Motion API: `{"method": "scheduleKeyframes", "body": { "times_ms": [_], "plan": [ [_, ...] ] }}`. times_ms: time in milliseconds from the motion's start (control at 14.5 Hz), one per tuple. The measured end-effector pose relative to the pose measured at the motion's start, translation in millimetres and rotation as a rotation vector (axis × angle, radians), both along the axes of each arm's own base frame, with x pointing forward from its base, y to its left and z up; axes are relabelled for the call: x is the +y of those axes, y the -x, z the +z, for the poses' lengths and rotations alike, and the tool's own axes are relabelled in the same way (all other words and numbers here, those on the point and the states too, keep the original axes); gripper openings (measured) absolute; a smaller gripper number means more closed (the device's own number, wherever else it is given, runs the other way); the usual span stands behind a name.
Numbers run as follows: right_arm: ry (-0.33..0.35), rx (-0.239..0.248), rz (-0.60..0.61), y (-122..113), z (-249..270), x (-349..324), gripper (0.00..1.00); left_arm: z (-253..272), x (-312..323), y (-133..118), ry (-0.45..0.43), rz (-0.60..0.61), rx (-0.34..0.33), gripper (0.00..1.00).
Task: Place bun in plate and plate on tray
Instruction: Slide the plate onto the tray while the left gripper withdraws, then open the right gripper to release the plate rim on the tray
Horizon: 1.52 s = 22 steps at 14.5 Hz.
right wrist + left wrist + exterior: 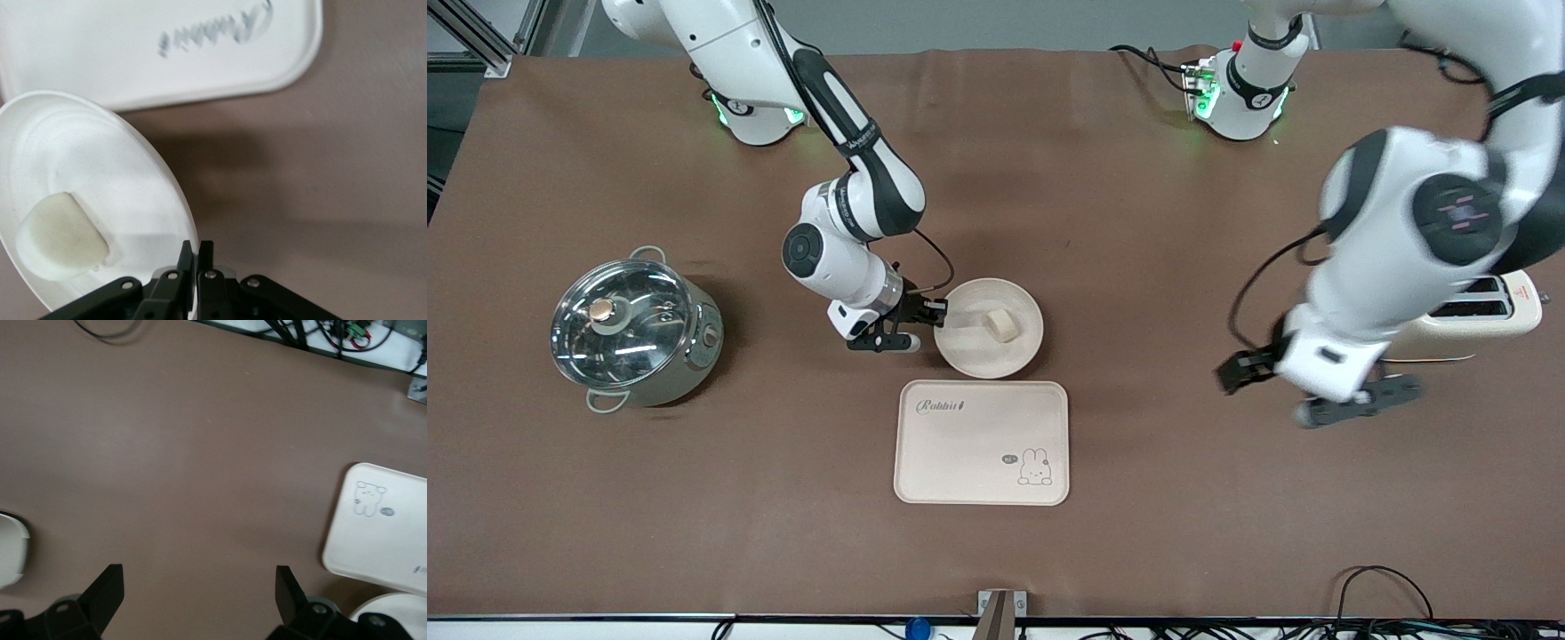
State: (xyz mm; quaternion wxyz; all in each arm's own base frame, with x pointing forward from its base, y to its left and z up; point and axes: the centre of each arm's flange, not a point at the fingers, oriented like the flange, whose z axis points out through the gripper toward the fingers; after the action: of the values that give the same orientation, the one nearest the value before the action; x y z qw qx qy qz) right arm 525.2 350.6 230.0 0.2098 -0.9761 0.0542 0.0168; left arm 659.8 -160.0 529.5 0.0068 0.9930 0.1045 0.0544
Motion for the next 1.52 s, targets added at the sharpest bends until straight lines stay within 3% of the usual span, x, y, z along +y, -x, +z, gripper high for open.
{"method": "scheduleKeyframes", "body": {
  "times_ms": [207,552,759,966,1241,1448,1517],
  "plan": [
    [-0.045,-0.022,-0.066,-32.8,15.2,9.5,0.04,55.5,61.2,22.1,-0.047,-0.084,0.014,1.0],
    [-0.094,0.026,-0.134,-127.6,-1.1,-30.0,0.04,128.6,107.3,79.6,-0.107,-0.215,0.051,1.0],
    [-0.103,0.037,-0.15,-166.3,-23.0,-53.1,0.04,139.4,114.5,113.2,-0.064,-0.237,0.068,1.0],
    [-0.084,0.027,-0.123,-174.7,-37.6,-47.8,0.04,133.2,117.7,127.3,-0.049,-0.233,0.089,1.0],
    [-0.001,0.015,-0.061,-169.2,-40.0,-35.0,0.04,127.6,117.0,127.3,-0.045,-0.234,0.1,1.0],
    [0.007,0.017,-0.06,-169.3,-41.2,-36.0,0.04,127.0,116.9,127.2,-0.044,-0.234,0.101,1.0],
    [0.008,0.018,-0.061,-169.6,-42.6,-37.2,0.09,127.0,116.9,127.2,-0.044,-0.234,0.101,1.0]
  ]
}}
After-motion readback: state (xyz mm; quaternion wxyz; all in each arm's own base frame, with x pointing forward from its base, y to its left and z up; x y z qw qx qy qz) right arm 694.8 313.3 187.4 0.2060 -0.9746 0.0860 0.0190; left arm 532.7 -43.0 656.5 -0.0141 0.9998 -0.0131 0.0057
